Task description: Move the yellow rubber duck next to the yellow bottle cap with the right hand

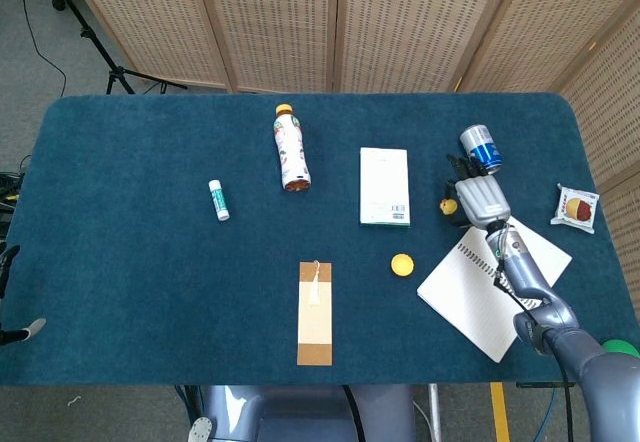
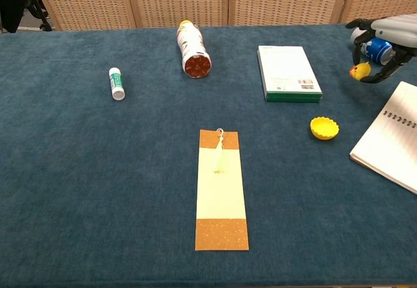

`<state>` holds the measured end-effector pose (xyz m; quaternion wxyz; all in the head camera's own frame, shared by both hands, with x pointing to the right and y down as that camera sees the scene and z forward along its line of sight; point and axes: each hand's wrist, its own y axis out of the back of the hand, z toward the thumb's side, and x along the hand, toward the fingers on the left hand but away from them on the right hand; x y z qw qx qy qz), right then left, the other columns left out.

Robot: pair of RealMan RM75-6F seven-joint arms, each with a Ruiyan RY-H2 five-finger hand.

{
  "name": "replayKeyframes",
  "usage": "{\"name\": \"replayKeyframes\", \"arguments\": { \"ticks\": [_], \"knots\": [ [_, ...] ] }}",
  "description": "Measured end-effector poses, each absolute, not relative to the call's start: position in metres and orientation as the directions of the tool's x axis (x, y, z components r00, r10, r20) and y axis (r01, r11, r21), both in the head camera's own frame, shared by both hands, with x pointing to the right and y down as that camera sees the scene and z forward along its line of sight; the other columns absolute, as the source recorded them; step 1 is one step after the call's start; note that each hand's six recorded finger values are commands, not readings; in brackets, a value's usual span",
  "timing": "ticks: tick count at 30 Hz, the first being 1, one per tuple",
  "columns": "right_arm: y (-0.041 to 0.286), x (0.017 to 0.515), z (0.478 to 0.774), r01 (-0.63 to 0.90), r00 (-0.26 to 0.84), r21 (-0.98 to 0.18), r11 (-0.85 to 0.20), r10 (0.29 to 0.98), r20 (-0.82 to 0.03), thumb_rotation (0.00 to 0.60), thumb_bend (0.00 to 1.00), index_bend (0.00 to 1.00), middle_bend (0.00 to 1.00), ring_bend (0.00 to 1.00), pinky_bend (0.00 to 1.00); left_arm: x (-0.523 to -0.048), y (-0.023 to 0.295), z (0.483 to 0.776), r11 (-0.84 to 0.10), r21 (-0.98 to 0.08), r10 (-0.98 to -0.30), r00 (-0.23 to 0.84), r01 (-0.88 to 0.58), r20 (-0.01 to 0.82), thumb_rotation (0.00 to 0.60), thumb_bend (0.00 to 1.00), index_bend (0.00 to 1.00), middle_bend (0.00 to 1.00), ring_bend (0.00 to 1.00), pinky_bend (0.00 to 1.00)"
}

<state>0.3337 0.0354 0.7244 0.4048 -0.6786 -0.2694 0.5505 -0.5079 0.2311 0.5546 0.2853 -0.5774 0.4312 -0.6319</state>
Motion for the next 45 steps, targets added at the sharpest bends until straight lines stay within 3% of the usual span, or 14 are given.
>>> {"name": "replayKeyframes", "arguments": {
  "ticks": [6,15,21,31,45],
  "knots": [
    [0.065,0.298,0.689,-0.069,0.395,-0.857,-0.510,0.775,-0.493,0.600,0.44,0.57,0.00,0.00,0.00,-0.507,0.231,0.551,-0.464,-0.876,-0.864,-0.150,-0.132,0.480,0.600,0.00,0.00,0.00,0.00,0.00],
    [0.123,0.250,0.642,-0.215,0.571,-0.885,-0.413,0.682,-0.457,0.600,0.44,0.58,0.00,0.00,0.00,-0.504,0.235,0.544,-0.452,-0.882,-0.876,-0.121,-0.132,0.467,0.600,0.00,0.00,0.00,0.00,0.00],
    [0.133,0.231,0.652,-0.279,0.592,-0.878,-0.389,0.650,-0.476,0.600,0.44,0.58,0.00,0.00,0.00,-0.503,0.238,0.542,-0.452,-0.882,-0.877,-0.112,-0.133,0.467,0.600,0.00,0.00,0.00,0.00,0.00],
    [0.128,0.229,0.676,-0.323,0.548,-0.859,-0.396,0.662,-0.511,0.600,0.44,0.58,0.00,0.00,0.00,-0.504,0.239,0.542,-0.454,-0.880,-0.875,-0.116,-0.137,0.470,0.600,0.00,0.00,0.00,0.00,0.00],
    [0.126,0.234,0.688,-0.327,0.520,-0.848,-0.416,0.670,-0.529,0.600,0.45,0.58,0.00,0.00,0.00,-0.504,0.240,0.544,-0.459,-0.878,-0.873,-0.118,-0.135,0.474,0.600,0.00,0.00,0.00,0.00,0.00]
  ]
}}
